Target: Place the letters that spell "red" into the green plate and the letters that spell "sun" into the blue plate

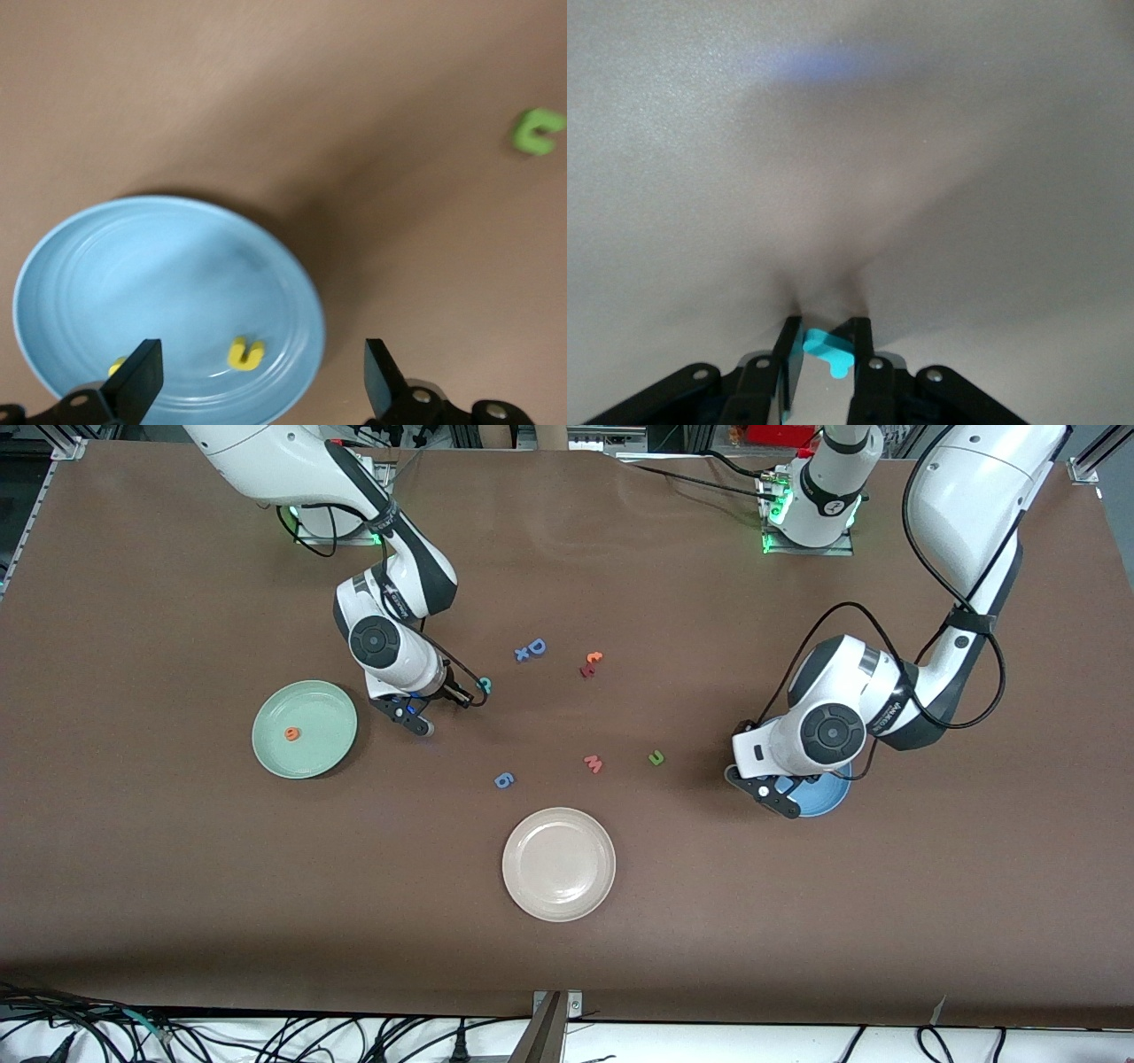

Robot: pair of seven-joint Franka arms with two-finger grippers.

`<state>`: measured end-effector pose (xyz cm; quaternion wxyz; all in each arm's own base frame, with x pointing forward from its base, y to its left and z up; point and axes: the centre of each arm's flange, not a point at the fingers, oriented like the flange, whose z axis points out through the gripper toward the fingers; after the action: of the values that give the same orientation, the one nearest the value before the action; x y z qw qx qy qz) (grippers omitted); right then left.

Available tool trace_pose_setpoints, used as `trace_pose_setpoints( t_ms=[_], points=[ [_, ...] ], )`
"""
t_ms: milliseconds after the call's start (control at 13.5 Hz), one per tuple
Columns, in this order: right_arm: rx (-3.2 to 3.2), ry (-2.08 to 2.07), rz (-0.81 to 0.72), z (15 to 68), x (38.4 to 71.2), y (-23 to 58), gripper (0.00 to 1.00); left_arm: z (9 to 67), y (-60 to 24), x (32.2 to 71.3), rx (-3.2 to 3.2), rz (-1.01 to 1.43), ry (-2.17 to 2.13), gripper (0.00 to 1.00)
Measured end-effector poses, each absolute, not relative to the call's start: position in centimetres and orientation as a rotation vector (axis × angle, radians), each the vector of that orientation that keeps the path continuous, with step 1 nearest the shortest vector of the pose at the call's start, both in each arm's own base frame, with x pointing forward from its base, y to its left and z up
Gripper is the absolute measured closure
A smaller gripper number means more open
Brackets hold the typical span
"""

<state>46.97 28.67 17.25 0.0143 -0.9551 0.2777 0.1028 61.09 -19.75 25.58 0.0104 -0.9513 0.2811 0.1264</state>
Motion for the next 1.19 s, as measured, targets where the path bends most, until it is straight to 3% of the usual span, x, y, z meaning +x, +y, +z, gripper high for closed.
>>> trace_pose_setpoints(
  t_ms=[222,370,741,1185],
  points=[
    [-2.974,0.864,0.32,17.3,47.0,28.7,0.73,25.5,-24.5,60.1,-3.021,0.406,0.888,0.0],
    [-2.974,0.864,0.32,17.3,47.0,28.7,0.81,24.7,-28.5,59.6,-3.043,0.387,0.825,0.0],
    [-2.974,0.864,0.32,17.3,47.0,28.7,0.82,21.1,-33.0,60.1,-3.175,0.164,0.73,0.0],
    [-2.945,0.924,0.318,20.0,46.6,31.5,0.81,17.8,-36.1,57.7,-3.195,0.218,0.635,0.0]
  ],
)
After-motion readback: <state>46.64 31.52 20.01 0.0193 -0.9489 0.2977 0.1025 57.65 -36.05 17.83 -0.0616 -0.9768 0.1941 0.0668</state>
